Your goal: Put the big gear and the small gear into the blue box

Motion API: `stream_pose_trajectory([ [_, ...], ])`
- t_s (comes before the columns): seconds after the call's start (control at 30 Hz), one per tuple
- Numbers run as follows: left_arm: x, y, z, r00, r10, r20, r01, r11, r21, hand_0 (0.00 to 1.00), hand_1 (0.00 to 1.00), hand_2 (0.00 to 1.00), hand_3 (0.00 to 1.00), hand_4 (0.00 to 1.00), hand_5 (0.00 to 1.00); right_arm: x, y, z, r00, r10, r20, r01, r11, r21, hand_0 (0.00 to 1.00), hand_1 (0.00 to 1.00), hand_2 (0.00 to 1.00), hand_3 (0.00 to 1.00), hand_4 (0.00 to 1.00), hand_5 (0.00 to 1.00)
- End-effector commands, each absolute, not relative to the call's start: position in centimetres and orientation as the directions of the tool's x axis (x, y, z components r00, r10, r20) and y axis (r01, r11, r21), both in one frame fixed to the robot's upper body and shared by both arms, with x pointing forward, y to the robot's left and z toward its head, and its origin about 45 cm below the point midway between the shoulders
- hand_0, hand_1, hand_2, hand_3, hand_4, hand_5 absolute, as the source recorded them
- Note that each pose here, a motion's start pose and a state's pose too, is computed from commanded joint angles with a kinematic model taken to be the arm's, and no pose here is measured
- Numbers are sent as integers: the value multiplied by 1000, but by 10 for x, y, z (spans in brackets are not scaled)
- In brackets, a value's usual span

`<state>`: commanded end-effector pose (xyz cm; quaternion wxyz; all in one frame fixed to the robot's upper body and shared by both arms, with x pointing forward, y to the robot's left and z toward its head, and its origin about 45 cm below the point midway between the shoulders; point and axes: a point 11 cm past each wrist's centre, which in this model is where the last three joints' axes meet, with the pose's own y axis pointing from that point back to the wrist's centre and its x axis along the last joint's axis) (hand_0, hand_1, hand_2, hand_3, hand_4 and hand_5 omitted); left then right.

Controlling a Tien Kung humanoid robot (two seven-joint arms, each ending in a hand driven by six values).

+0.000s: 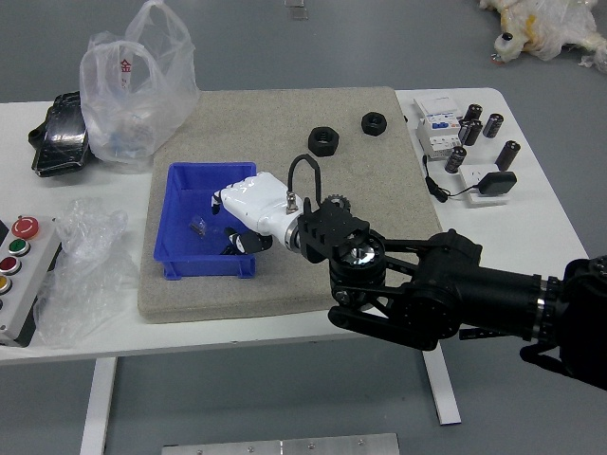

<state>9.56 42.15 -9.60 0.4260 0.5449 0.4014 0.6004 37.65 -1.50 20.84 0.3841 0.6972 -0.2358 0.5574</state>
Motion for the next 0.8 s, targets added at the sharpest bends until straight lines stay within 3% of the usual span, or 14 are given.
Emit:
stream_pose_trajectory([
  [0.07,96,422,-96,-43,949,312,-75,-315,946,626,447,492,642,632,283,377,-15,211,263,85,961,-760,-595,261,386,671,875,939,707,283],
  [0.2,96,421,-96,-44,949,312,-76,-314,946,626,447,492,642,632,283,390,-31,225,245,13,969,-798,-565,209,386,671,875,939,707,283],
  [0.43,93,421,-97,-48,949,312,-73,-314,946,625,446,494,643,632,282,429,-114,225,252,-69,965,-911,-354,212,381,662,871,927,734,280],
  [0.47,93,421,-97,-48,949,312,-73,-314,946,626,446,493,643,632,282,431,-126,222,260,-77,963,-920,-322,223,419,719,921,954,916,442],
  [0.8,93,417,-98,-51,951,306,-75,-309,948,625,446,493,643,633,283,428,-201,177,332,-174,927,-940,-139,310,432,743,918,943,954,478],
])
